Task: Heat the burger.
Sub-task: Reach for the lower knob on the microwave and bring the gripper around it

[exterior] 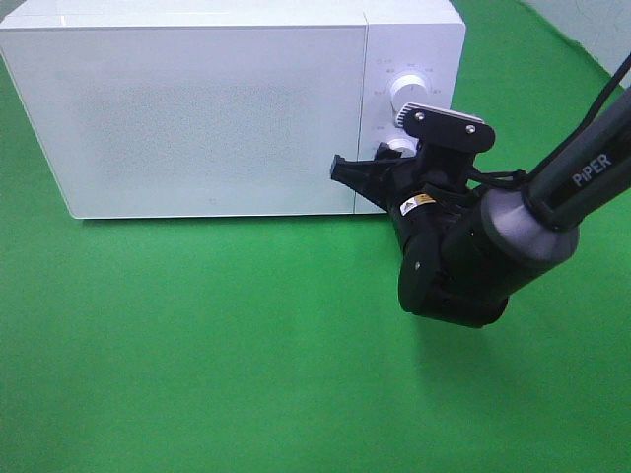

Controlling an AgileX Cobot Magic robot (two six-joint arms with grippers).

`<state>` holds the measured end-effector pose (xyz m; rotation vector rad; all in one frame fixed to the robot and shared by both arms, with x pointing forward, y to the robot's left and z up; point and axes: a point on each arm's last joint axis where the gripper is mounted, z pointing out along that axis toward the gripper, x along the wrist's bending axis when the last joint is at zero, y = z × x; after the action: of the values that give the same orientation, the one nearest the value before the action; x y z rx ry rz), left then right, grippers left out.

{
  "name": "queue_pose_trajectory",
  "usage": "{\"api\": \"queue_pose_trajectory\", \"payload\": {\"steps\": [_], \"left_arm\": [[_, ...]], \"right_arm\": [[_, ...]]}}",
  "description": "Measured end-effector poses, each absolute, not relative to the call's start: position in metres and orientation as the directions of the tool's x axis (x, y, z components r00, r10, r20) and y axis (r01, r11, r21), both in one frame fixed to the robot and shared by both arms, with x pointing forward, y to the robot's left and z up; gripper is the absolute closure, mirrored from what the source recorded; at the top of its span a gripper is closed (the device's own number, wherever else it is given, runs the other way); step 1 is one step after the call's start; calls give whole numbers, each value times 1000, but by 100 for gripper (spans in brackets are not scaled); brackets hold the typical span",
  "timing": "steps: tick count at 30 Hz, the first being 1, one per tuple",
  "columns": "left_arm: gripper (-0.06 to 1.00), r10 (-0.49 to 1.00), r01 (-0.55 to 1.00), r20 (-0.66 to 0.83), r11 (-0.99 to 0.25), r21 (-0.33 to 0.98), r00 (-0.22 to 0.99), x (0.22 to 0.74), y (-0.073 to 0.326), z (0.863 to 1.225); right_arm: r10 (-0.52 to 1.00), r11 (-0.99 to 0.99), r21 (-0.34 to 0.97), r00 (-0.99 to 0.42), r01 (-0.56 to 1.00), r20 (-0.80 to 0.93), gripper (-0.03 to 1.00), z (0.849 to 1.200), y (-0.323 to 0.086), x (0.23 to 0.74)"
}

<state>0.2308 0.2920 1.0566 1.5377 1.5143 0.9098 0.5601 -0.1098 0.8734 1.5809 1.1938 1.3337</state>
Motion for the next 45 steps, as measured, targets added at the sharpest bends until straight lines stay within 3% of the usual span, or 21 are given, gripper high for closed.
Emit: {"api": "queue_pose_trajectory", "payload": {"steps": [1, 3, 6, 8, 9, 10, 11, 12, 15, 16, 21, 45], "left_arm": [[-3, 999, 442, -31, 12, 897, 34, 231, 292, 1057], [-3, 999, 442, -31, 12, 897, 34, 231, 292, 1057], [-3, 999, 442, -31, 12, 897, 34, 231, 292, 1057], [-3, 999, 442, -31, 12, 897, 34, 231, 292, 1057], [-3, 999, 442, -31, 12, 897, 34, 231, 292, 1057], [-3, 999, 442, -31, 12, 897, 34, 231, 292, 1057], [-3, 999, 442, -31, 12, 897, 34, 231, 292, 1057], [-3, 999, 442, -31, 12, 897, 34, 231, 292, 1057], [-3, 999, 442, -31, 12, 897, 34, 231, 292, 1057], [-3, 999, 442, -31, 12, 897, 34, 231, 292, 1057], [-3, 999, 442, -31, 12, 897, 34, 231, 292, 1057], [-3, 999, 442, -31, 12, 897, 34, 231, 292, 1057]], "right_arm": [[954, -297, 936, 29, 190, 297, 54, 873, -110, 560], [862, -506, 843, 56, 184, 505, 54, 873, -110, 559], [794, -605, 776, 67, 180, 604, 54, 873, -110, 559], [643, -763, 624, 95, 167, 760, 53, 873, -110, 559], [643, -763, 624, 95, 167, 760, 53, 873, -110, 559], [536, -841, 518, 114, 156, 836, 53, 872, -110, 559], [536, -841, 518, 114, 156, 836, 53, 872, -110, 559], [416, -906, 398, 131, 142, 900, 53, 872, -110, 558], [304, -950, 288, 146, 125, 941, 53, 872, -110, 558], [179, -981, 164, 159, 103, 971, 53, 873, -110, 558], [-14, -998, -26, 174, 66, 985, 53, 873, -110, 558], [-31, -999, -36, 178, 26, 984, 51, 873, -111, 559]]}}
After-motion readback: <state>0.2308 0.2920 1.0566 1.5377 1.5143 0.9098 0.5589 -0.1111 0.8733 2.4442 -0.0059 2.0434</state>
